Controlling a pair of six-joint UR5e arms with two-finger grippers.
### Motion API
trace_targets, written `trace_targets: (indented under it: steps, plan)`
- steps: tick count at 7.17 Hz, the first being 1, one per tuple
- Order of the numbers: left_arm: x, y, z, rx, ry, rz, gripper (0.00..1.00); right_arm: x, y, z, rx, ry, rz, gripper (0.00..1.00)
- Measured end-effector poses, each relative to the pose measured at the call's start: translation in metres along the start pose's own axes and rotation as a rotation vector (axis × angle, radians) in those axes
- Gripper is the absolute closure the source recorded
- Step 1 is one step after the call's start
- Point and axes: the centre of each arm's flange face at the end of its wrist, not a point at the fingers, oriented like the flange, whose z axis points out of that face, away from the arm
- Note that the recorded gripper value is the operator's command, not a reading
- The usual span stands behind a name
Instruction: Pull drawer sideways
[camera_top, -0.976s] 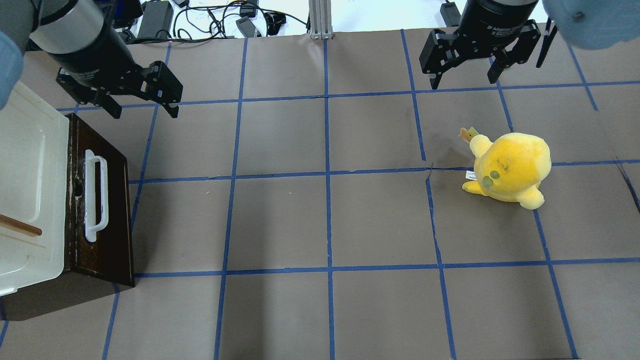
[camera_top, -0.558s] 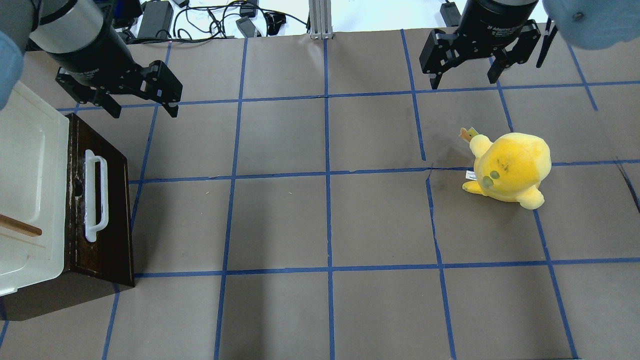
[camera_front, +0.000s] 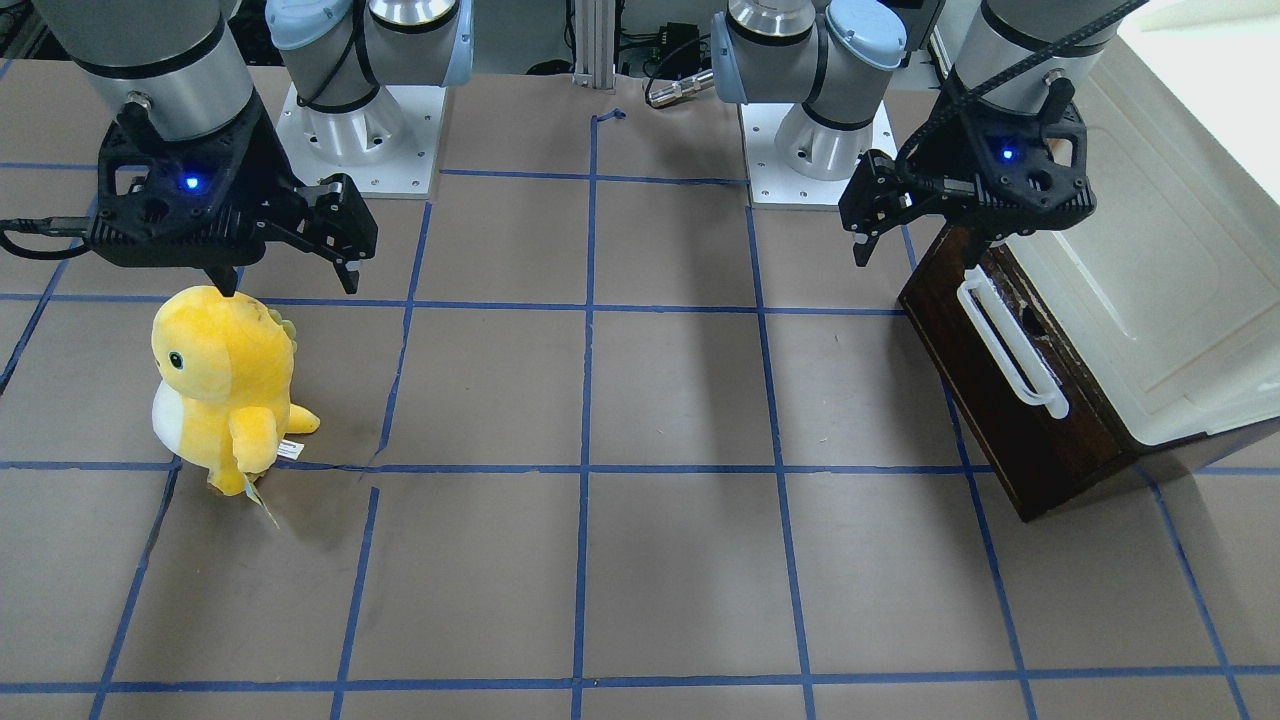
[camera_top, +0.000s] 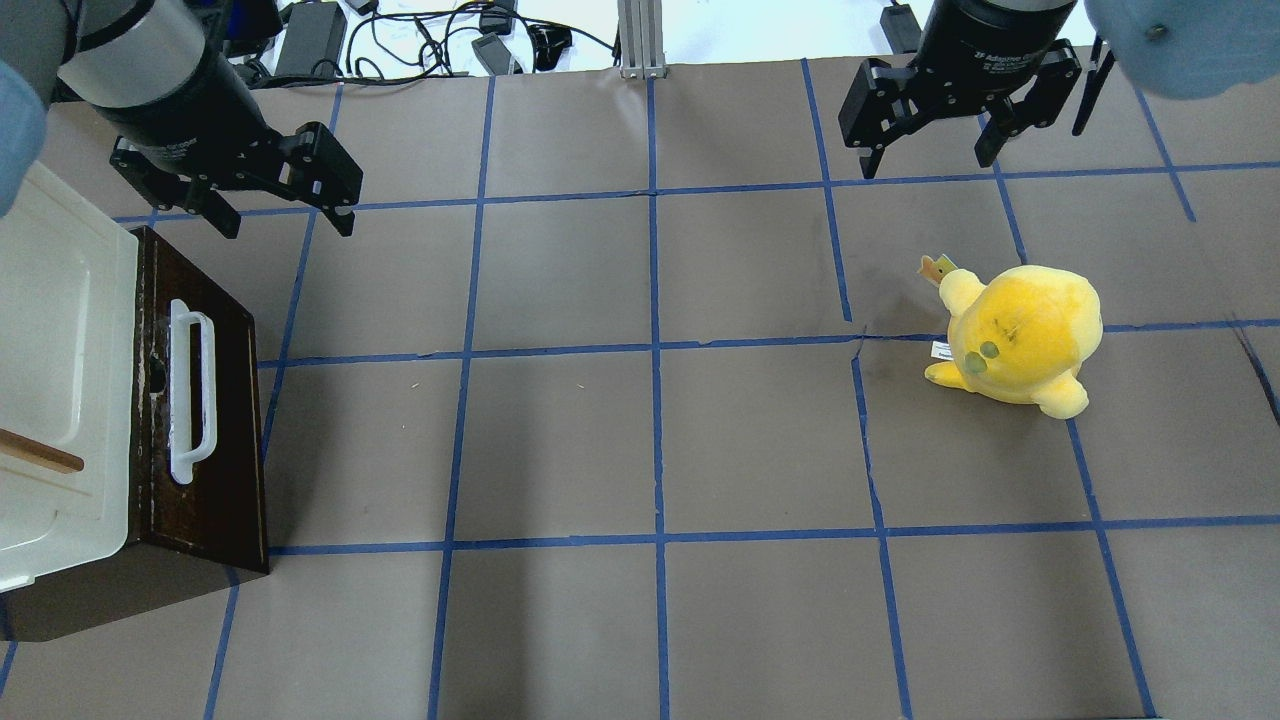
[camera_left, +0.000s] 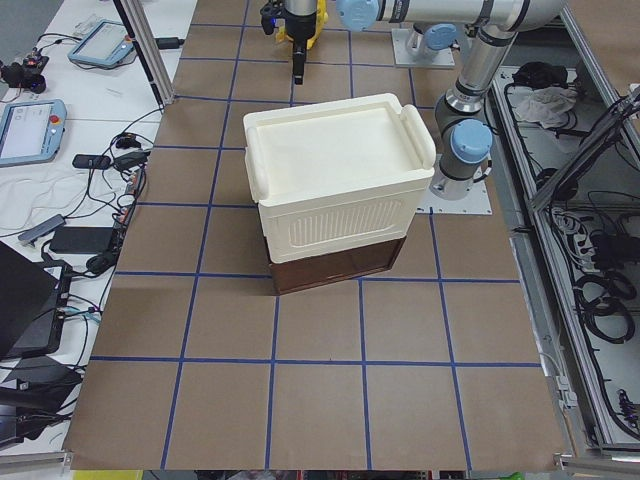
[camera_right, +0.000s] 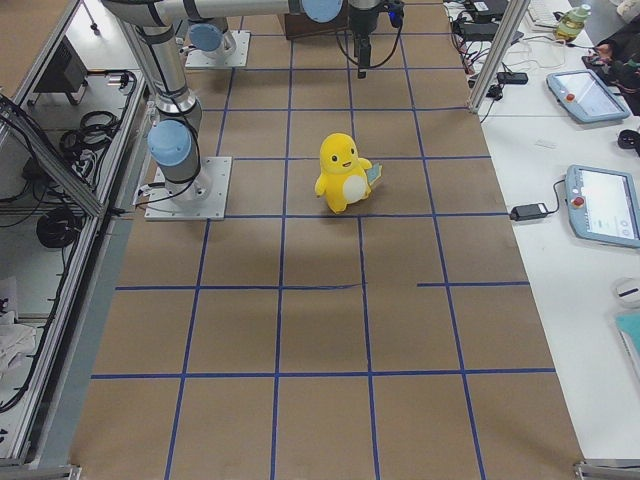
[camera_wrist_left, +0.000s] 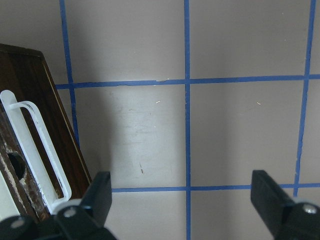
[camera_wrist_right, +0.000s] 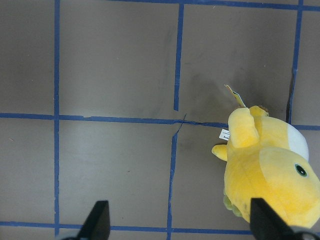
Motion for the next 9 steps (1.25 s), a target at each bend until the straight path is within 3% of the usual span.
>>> trace_targets:
  steps: [5,9]
  plan:
    - [0.000,0.001,0.009,-0.011,-0.002,-0.015,0.00,0.000,0.000,0.000,0.000,0.000,0.000,0.00]
    - [-0.008,-0.002,0.032,-0.039,-0.117,-0.045,0.00,0.000,0.000,0.000,0.000,0.000,0.001,0.00]
